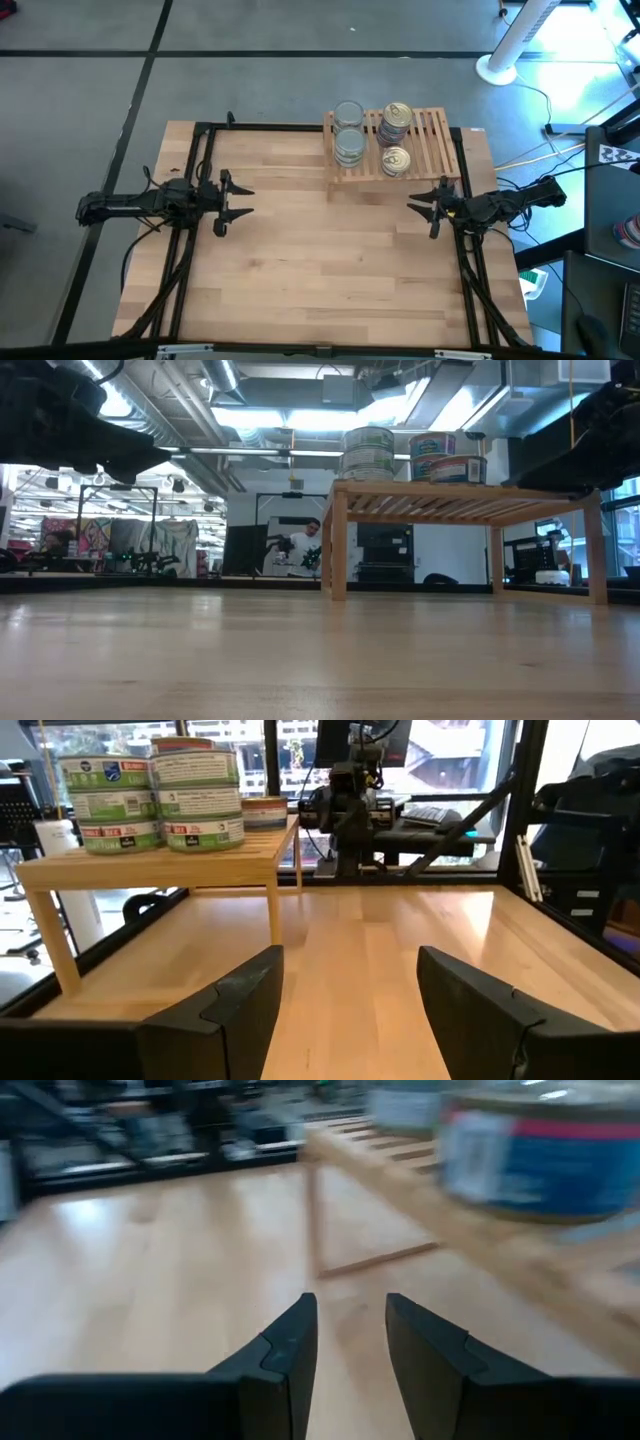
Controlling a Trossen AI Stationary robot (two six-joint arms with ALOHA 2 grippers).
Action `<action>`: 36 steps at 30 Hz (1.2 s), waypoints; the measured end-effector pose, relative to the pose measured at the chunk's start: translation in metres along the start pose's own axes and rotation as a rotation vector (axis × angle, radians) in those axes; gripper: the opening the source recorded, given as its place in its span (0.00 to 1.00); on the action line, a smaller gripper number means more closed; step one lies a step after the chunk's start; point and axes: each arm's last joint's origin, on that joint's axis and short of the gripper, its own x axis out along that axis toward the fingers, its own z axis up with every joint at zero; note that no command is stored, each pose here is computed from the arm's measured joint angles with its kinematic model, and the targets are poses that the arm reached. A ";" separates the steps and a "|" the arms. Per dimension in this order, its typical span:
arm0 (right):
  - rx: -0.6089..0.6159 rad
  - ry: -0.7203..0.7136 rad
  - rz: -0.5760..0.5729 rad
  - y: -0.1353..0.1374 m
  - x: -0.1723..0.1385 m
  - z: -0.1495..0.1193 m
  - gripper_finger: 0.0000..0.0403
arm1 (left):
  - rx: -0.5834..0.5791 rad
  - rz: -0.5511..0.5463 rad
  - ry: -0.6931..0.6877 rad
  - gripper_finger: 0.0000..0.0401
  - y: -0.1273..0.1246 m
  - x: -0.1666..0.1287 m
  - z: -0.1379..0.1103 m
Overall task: Stack canned seafood by type on shelf
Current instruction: Return to Home Position
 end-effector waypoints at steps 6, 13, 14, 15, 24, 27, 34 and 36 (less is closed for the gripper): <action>0.032 0.025 0.202 0.007 0.001 -0.002 0.30 | -0.009 0.001 -0.001 0.57 0.000 0.000 0.000; 0.041 -0.107 0.318 0.014 0.006 0.001 0.30 | -0.021 0.003 -0.002 0.57 0.000 0.000 0.000; 0.033 -0.108 0.310 0.014 0.006 0.001 0.30 | -0.020 0.003 -0.003 0.57 0.000 0.000 0.000; 0.025 -0.113 0.302 0.014 0.007 0.002 0.30 | -0.021 0.003 -0.002 0.57 0.000 0.000 0.000; -0.032 -0.148 0.211 0.004 0.012 0.005 0.30 | -0.017 0.009 -0.003 0.57 0.000 0.000 0.000; -0.032 -0.133 0.180 -0.001 0.015 0.004 0.30 | -0.017 0.010 -0.003 0.57 0.000 0.000 0.000; -0.024 -0.108 0.164 -0.010 0.018 0.003 0.30 | -0.018 0.011 -0.003 0.57 0.000 0.000 0.000; -0.024 -0.096 0.164 -0.011 0.018 0.002 0.30 | -0.018 0.011 -0.003 0.57 0.000 0.000 0.000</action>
